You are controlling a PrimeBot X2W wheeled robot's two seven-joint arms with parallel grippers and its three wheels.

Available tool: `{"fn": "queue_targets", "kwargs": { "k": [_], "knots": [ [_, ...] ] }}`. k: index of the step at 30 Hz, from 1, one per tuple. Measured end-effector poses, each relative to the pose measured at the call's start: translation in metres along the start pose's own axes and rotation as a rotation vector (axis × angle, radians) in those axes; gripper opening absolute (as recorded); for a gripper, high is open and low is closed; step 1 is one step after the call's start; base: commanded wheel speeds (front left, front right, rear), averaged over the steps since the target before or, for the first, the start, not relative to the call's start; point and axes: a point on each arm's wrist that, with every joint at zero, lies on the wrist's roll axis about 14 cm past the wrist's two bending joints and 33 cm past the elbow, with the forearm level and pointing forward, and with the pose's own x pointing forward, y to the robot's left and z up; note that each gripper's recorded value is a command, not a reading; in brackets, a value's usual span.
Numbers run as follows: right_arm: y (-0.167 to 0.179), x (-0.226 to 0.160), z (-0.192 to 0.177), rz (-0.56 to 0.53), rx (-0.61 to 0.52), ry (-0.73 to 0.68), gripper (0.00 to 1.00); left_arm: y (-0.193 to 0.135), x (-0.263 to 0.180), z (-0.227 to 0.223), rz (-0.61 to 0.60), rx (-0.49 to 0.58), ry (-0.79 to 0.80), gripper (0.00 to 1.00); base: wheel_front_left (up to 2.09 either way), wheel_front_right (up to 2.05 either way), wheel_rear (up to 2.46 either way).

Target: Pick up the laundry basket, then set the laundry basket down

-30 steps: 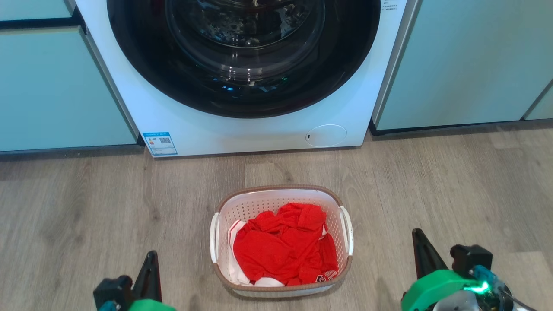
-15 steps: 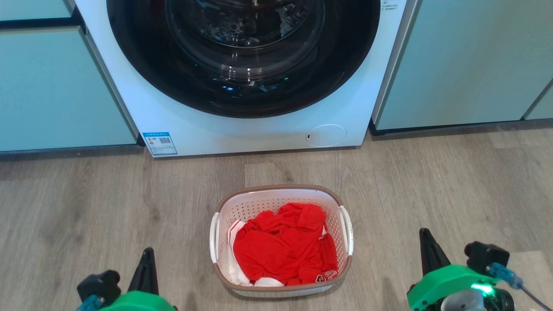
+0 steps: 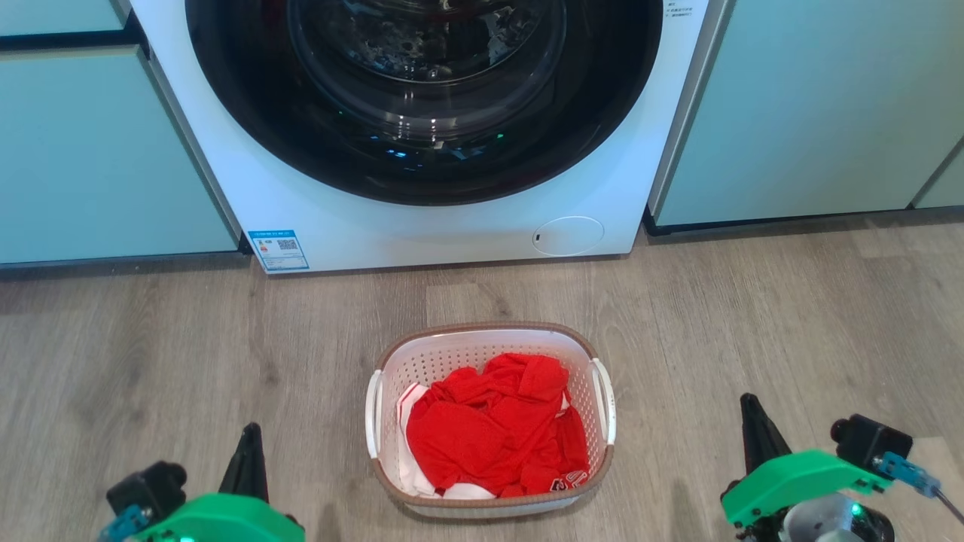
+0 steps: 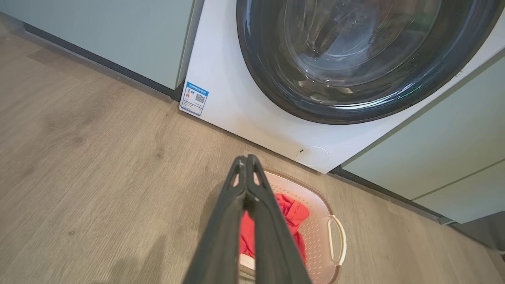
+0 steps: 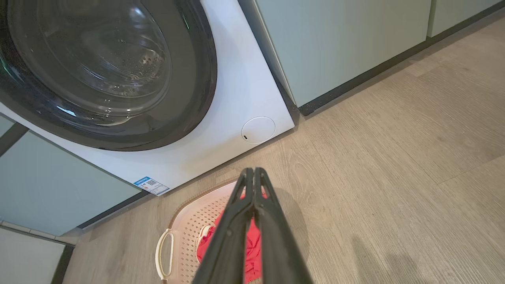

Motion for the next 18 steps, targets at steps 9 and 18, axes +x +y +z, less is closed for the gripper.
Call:
{"fn": "queue_targets", "kwargs": {
  "k": [9, 18],
  "knots": [
    [-0.0068, 0.0006, 0.005, -0.026, 0.099, -0.008, 0.0, -0.0002, 0.0043, 0.0033, -0.001, -0.112, 0.008, 0.0, 0.0, 0.0, 0.0],
    [-0.01, 0.002, 0.0077, -0.04, 0.191, -0.009, 0.0, 0.0008, 0.0083, 0.0072, 0.002, -0.209, 0.01, 0.0, 0.0, 0.0, 0.0]
  ]
}}
